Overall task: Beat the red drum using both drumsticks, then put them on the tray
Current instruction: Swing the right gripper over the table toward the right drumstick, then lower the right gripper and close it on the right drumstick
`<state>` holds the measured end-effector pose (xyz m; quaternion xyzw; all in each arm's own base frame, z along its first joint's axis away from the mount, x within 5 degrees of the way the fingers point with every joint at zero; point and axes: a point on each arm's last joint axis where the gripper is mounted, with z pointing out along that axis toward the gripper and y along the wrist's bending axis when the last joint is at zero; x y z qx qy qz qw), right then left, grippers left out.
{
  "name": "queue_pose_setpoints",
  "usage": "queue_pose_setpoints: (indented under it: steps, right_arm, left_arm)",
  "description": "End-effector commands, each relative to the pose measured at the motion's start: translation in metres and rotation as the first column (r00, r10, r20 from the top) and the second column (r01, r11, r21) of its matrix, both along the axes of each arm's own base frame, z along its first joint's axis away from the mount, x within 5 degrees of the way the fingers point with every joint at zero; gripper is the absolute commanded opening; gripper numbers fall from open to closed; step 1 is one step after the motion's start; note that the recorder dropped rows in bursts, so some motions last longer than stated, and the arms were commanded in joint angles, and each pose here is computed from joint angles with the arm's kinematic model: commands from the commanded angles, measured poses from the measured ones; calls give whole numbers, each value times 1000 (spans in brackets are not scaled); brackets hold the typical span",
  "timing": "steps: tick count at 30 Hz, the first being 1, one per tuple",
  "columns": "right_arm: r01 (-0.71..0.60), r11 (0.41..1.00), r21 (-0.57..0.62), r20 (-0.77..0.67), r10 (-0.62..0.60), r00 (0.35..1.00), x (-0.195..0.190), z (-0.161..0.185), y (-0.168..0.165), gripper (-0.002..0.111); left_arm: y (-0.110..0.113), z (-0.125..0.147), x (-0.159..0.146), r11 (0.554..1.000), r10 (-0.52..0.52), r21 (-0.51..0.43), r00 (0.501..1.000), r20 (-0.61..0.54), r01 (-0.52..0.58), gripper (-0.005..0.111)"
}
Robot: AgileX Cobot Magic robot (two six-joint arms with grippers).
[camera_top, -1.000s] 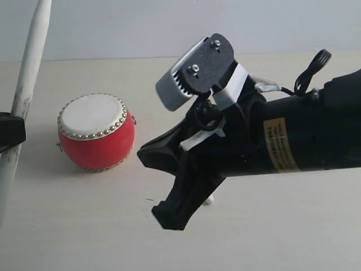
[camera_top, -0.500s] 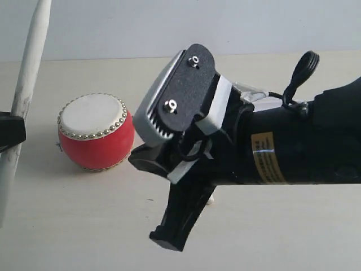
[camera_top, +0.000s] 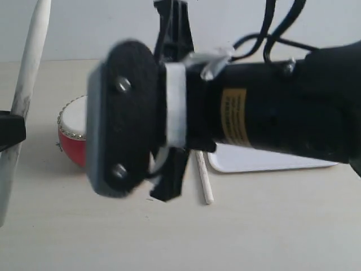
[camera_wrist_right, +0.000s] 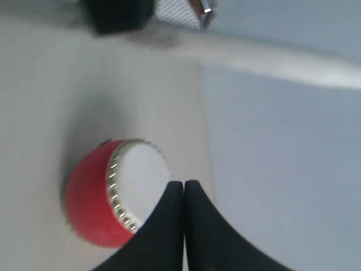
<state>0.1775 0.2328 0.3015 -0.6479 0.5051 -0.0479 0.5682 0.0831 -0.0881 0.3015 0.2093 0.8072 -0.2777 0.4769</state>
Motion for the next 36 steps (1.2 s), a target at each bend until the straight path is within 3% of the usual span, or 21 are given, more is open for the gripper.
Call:
queue_pose_setpoints:
  steps: [1, 4, 8, 19, 25, 32, 36]
  right_arm:
    - [342, 915, 213, -148, -316, 937, 12, 37, 8, 0]
    - [476, 863, 171, -317, -409, 856, 19, 43, 15, 0]
    - [635, 771, 50, -556, -507, 659, 21, 42, 23, 0]
    - [794, 548, -262, -611, -732, 303, 27, 22, 16, 0]
    - [817, 483, -315, -607, -764, 218, 53, -4, 4, 0]
    - [818, 475, -324, -692, -708, 137, 90, -41, -3, 0]
    - [823, 425, -376, -683, -727, 63, 109, -69, -8, 0]
  left_arm:
    - [0, 2, -1, 1000, -11, -17, 1000, 20, 11, 0]
    - [0, 1, -1, 1000, -10, -15, 1000, 18, 10, 0]
    - [0, 1, -1, 1000, -10, -15, 1000, 18, 10, 0]
    - [2, -1, -2, 1000, 3, 4, 1000, -11, -3, 0]
    - [3, -4, -2, 1000, 11, 25, 999, -31, -10, 0]
    - [4, -5, -2, 999, 16, 40, 999, -42, -15, 0]
    - [4, -6, -2, 999, 18, 44, 999, -45, -16, 0]
